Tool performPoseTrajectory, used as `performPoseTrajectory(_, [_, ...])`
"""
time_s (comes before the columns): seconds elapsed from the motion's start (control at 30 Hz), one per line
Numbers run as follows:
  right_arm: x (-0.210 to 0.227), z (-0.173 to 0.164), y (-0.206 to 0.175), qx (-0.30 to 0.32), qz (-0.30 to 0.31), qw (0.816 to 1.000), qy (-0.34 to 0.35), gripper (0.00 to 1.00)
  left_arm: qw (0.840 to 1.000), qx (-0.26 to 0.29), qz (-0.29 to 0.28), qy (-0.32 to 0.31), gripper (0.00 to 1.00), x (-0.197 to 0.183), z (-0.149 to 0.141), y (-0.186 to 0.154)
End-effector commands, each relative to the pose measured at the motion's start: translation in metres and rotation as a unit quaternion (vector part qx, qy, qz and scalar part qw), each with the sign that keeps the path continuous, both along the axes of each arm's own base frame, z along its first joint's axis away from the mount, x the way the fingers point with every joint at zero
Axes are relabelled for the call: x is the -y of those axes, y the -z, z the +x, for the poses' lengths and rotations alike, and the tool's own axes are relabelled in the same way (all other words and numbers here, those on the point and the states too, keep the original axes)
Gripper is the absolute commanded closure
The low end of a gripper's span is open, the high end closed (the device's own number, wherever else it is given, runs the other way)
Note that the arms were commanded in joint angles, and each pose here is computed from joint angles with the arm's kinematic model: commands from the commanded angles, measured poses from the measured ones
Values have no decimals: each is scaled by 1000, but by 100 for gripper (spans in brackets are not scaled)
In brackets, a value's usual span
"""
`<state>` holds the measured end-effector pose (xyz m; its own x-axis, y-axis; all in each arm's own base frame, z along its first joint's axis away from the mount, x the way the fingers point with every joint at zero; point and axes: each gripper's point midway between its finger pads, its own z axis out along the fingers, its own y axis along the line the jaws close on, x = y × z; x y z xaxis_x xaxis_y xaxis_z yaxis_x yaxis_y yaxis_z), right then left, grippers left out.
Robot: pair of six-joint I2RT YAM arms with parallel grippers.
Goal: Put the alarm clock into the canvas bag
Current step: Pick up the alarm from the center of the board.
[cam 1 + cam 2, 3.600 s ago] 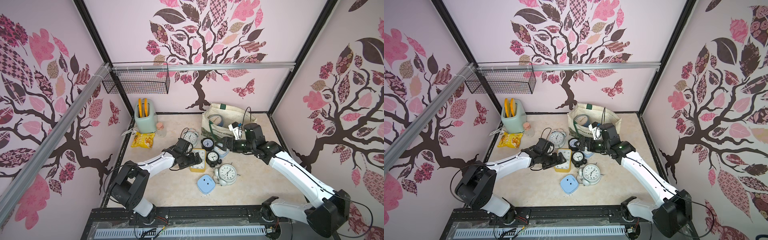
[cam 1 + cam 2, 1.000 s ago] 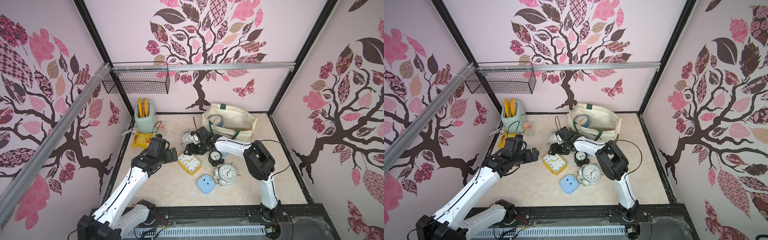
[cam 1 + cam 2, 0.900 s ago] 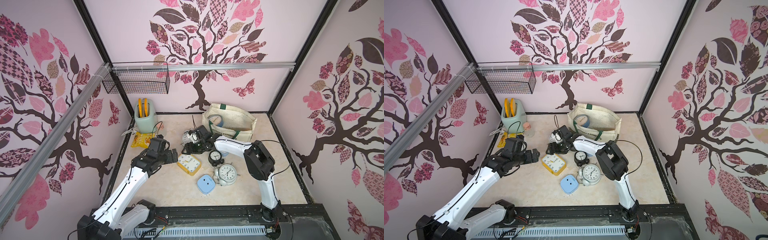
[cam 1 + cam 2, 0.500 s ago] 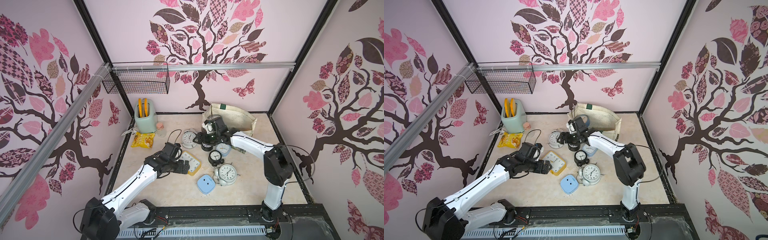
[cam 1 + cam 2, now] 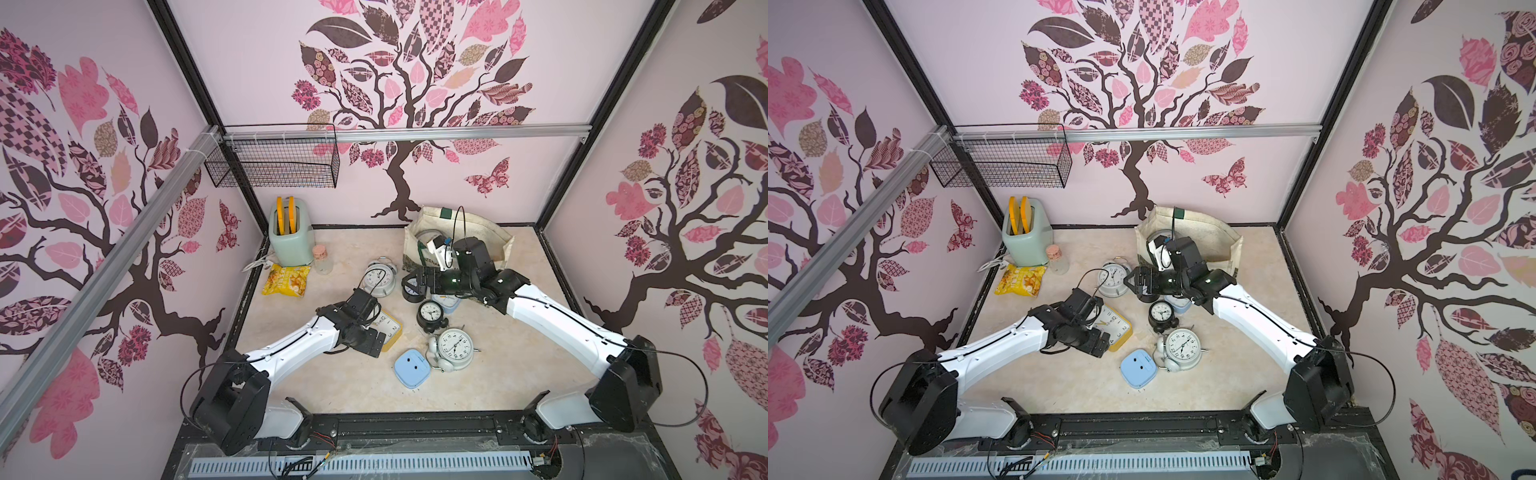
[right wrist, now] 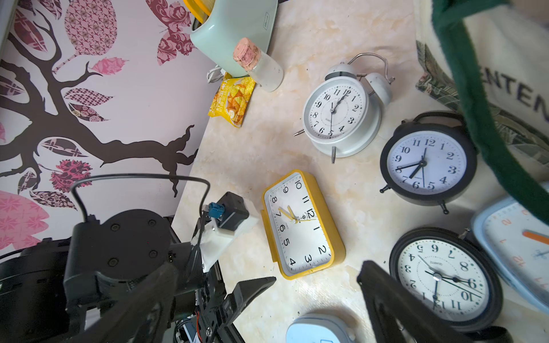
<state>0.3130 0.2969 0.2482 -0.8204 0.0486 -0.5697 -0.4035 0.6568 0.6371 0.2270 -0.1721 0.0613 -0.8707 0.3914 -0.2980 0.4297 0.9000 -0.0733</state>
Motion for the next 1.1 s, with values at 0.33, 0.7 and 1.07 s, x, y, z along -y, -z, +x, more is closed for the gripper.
performPoseTrajectory(0.33, [6, -14, -8, 11, 6, 1000, -18, 0, 998, 27, 29, -49, 2, -4, 13, 12])
performPoseTrajectory(0.7, [17, -13, -7, 17, -15, 1000, -2, 0, 995, 53, 14, -78, 2, 19, 50, 12])
performPoseTrajectory(1.07, [18, -19, 3, 6, -15, 1000, -10, 0, 990, 63, -56, -111, 2, 50, 70, -9])
